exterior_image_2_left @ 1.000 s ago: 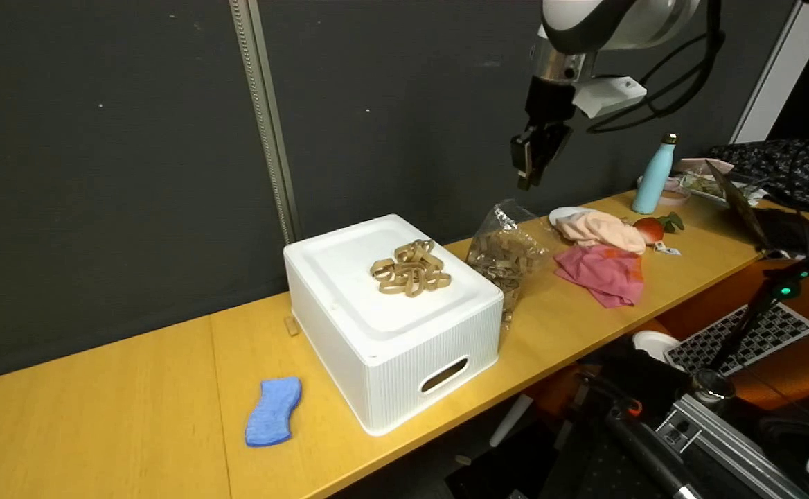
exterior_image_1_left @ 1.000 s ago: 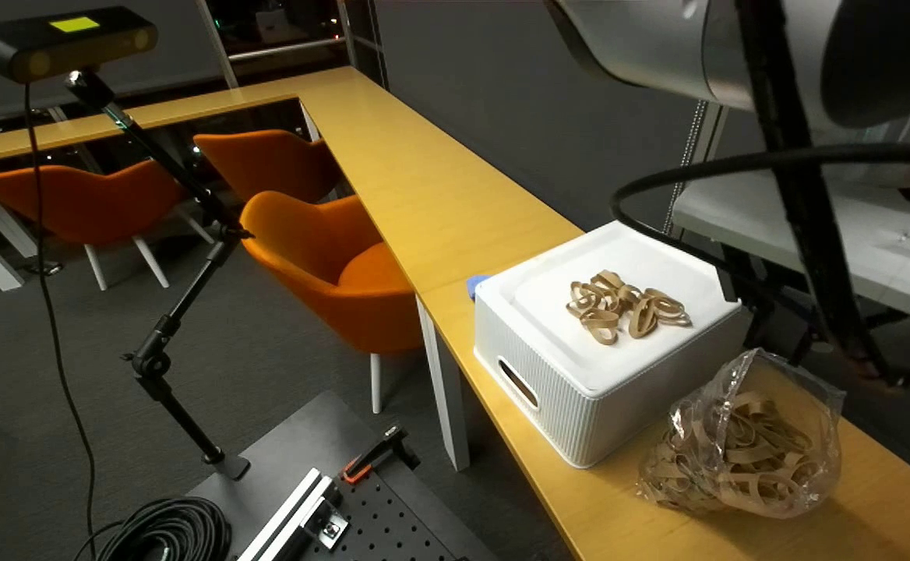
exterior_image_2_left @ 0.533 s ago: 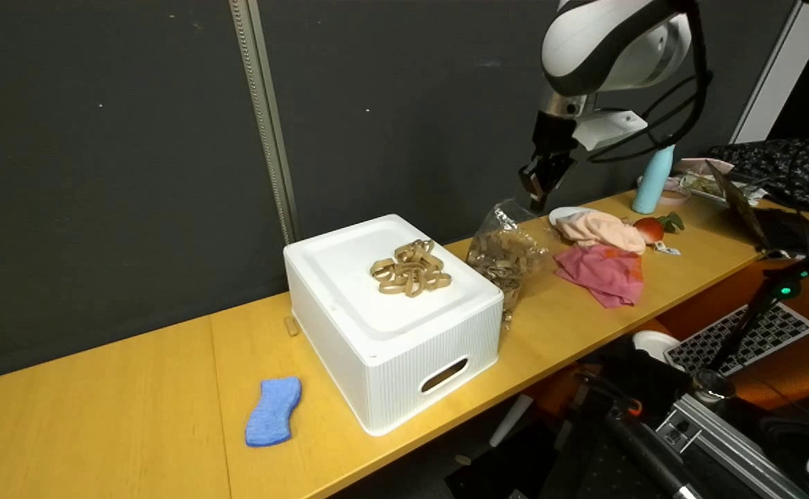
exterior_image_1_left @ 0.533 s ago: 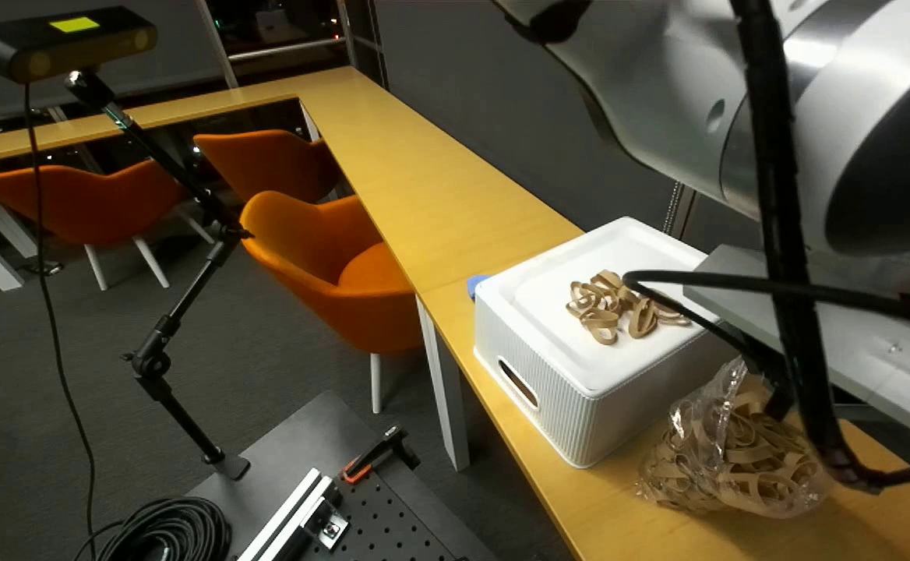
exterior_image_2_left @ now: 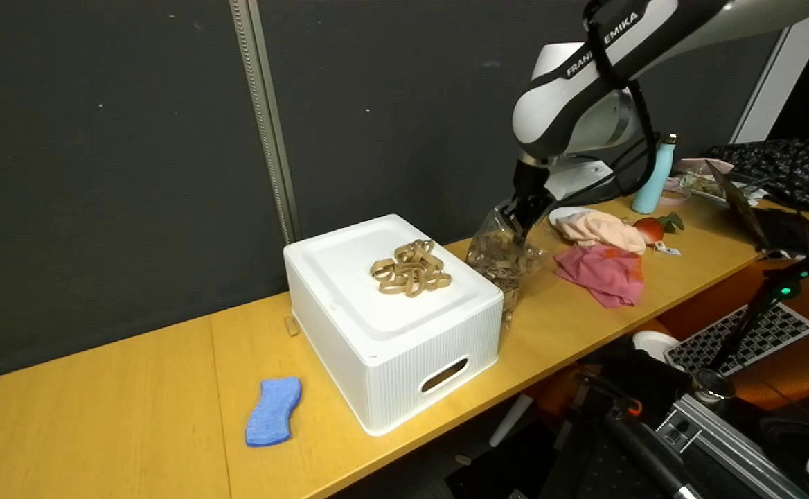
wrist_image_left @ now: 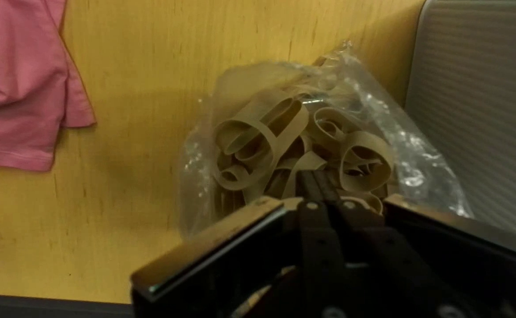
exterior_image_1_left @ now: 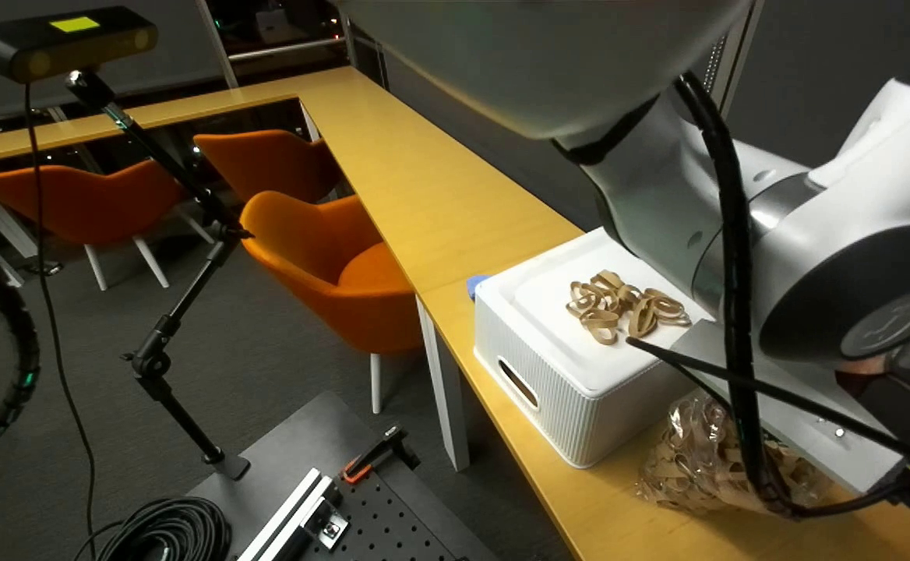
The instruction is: Put some rubber bands on the basket
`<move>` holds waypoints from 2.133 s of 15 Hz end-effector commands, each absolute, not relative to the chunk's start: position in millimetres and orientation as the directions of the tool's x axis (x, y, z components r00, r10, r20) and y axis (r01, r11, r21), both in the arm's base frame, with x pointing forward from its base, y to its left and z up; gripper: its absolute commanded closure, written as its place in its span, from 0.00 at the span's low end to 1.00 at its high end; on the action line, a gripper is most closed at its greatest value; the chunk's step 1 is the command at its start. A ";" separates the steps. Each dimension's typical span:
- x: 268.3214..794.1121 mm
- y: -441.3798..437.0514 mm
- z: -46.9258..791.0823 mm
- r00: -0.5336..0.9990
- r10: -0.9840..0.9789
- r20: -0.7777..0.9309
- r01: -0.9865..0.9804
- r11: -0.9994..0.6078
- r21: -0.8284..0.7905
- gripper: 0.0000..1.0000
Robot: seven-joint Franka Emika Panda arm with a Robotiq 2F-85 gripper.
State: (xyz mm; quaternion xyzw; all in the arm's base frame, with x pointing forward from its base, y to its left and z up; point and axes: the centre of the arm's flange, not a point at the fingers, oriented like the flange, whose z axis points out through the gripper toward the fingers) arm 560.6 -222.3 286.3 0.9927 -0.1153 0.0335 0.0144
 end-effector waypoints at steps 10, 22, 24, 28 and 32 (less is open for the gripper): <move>583.8 -228.0 219.7 0.976 -0.195 0.096 -0.197 -0.980 0.006 0.25; 589.3 -227.6 202.3 0.984 -0.157 0.081 -0.158 -0.987 0.003 0.63; 589.1 -227.8 202.8 0.985 -0.155 0.081 -0.155 -0.988 0.002 0.77; 588.2 -228.4 202.2 0.985 -0.155 0.078 -0.155 -0.988 0.000 1.00; 583.2 -229.3 211.4 0.983 -0.168 0.069 -0.168 -0.986 -0.015 0.98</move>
